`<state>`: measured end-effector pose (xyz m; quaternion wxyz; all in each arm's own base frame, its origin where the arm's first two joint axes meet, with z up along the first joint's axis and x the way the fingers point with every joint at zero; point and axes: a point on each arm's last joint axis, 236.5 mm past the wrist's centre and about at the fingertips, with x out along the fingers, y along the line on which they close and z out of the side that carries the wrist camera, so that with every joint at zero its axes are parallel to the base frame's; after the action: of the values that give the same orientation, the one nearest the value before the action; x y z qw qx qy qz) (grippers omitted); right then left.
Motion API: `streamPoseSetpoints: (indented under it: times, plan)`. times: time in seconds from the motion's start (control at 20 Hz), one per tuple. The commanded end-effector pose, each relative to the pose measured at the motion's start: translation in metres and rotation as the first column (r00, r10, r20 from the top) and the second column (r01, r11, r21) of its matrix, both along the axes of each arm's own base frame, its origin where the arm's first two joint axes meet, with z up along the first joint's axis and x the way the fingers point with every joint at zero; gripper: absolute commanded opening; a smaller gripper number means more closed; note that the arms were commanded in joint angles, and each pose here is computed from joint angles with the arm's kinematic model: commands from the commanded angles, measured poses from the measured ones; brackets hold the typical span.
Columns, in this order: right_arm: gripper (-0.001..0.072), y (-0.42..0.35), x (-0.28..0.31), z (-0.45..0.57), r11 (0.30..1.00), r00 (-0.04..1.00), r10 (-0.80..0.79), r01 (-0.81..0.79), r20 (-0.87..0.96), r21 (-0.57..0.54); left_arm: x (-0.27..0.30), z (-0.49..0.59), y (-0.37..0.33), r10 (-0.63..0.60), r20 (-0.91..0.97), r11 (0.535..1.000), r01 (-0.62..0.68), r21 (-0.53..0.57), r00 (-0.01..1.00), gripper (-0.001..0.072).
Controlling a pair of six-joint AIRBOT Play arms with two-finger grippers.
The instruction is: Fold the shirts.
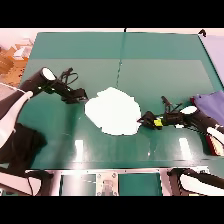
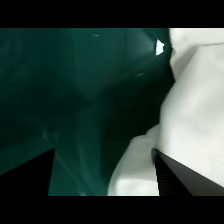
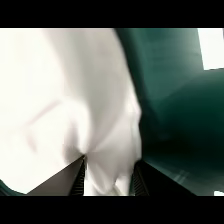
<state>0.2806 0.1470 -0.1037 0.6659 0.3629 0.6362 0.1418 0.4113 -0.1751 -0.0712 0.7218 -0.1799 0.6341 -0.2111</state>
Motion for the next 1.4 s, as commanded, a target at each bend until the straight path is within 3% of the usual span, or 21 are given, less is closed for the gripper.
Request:
streamPoseSetpoints:
  times: [0.0,0.05,0.1,0.2,0.25,0.3,0.5,0.8,0.95,1.1,1.35]
  plan:
    - [0.0353,0.015,0.008,-0.011,0.999,0.999,0.032,-0.032,0.019,0.013,0.009,-0.009,-0.044,0.036,0.0,0.977,-0.035,-0.211,0.999,0.0689]
    - [0.0348,0.014,0.01,-0.01,0.999,0.999,0.03,-0.03,0.023,0.013,0.009,-0.011,-0.052,0.024,0.012,0.976,-0.021,-0.218,1.0,0.0688]
    - [0.0273,0.014,0.011,-0.009,0.999,0.999,0.031,-0.031,0.027,0.013,0.009,-0.014,-0.058,0.013,0.025,0.977,-0.007,-0.213,1.0,0.0626]
    - [0.0127,0.014,0.012,-0.008,0.999,0.999,0.039,-0.04,0.035,0.011,0.016,-0.016,-0.062,0.023,0.058,0.98,-0.011,-0.199,0.998,0.0404]
    - [0.002,0.015,0.011,-0.007,0.998,0.997,0.058,-0.059,0.046,0.012,0.019,-0.013,-0.063,0.031,0.065,0.978,-0.017,-0.206,0.997,0.0167]
    - [0.0019,0.015,0.01,-0.006,0.997,0.996,0.073,-0.074,0.055,0.016,0.02,-0.009,-0.063,0.018,0.071,0.978,-0.002,-0.209,0.997,0.0022]
    - [0.0018,-0.001,0.021,0.005,0.998,0.997,0.042,-0.044,0.061,0.041,0.017,0.022,-0.064,-0.096,0.084,0.965,0.113,-0.236,0.992,0.0023]
    - [0.0018,-0.037,0.046,0.034,0.996,0.994,-0.015,0.005,0.105,0.089,-0.004,0.046,-0.057,-0.247,0.031,0.951,0.249,-0.185,0.968,0.0022]
    - [0.0017,-0.059,0.061,0.042,0.998,0.989,-0.042,0.034,0.145,0.055,-0.043,0.053,-0.064,-0.358,-0.072,0.914,0.334,-0.232,0.931,0.0023]
    - [0.0017,-0.087,0.077,0.058,0.994,0.978,-0.101,0.093,0.183,0.056,-0.07,0.05,-0.072,-0.444,-0.114,0.886,0.416,-0.206,0.889,0.0022]
    - [0.0017,-0.088,0.09,0.149,0.997,0.924,-0.06,0.035,0.378,0.071,-0.038,0.14,-0.085,-0.366,0.228,0.907,0.4,-0.129,0.902,0.0022]
